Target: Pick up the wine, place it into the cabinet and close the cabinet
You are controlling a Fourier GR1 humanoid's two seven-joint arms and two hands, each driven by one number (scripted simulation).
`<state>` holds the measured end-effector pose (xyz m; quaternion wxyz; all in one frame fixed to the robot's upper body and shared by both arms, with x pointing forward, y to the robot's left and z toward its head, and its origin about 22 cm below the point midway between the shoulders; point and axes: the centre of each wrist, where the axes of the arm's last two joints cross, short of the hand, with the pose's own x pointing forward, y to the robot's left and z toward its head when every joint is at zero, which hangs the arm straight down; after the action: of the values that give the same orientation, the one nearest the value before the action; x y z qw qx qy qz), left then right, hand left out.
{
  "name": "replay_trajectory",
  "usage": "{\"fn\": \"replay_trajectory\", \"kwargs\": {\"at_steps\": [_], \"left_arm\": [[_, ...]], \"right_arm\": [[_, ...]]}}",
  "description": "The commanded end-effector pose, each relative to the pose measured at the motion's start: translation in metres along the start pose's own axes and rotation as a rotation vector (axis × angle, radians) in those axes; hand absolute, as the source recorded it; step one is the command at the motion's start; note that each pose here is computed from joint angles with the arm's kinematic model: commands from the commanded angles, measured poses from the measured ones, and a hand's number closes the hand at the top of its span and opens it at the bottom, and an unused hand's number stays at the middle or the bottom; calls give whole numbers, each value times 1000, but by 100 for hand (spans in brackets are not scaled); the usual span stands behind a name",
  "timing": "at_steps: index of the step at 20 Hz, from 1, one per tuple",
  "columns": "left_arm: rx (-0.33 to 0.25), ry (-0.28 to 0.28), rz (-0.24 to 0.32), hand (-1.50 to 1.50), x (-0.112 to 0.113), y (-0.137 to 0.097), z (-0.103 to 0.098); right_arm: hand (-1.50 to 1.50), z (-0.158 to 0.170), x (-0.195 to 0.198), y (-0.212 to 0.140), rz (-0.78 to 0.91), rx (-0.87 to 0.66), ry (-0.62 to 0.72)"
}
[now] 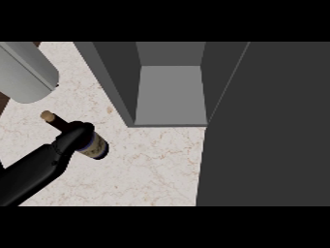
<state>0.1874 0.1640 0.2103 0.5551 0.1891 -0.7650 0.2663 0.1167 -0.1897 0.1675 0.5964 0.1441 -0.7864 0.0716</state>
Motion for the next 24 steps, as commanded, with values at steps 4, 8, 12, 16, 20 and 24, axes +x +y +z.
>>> {"fn": "replay_trajectory", "kwargs": {"at_steps": [4, 8, 12, 16, 20, 24], "left_arm": [[31, 39, 22, -150, -15, 28, 2], [34, 75, -3, -150, -40, 31, -13], [46, 103, -16, -150, -60, 32, -5], [96, 116, -57, -150, -83, 52, -32], [165, 67, -138, -150, -109, 65, -32], [192, 91, -133, -150, -139, 70, -39]], "right_arm": [[-150, 15, 36, -9, 7, 0, -89], [-150, 19, 25, 1, -22, 5, -71], [-150, 25, 20, -16, -24, -2, -76], [-150, 32, 29, -11, -16, 12, -85], [-150, 23, 22, -8, -11, -21, -89], [-150, 18, 11, -20, -4, 1, -83]]}}
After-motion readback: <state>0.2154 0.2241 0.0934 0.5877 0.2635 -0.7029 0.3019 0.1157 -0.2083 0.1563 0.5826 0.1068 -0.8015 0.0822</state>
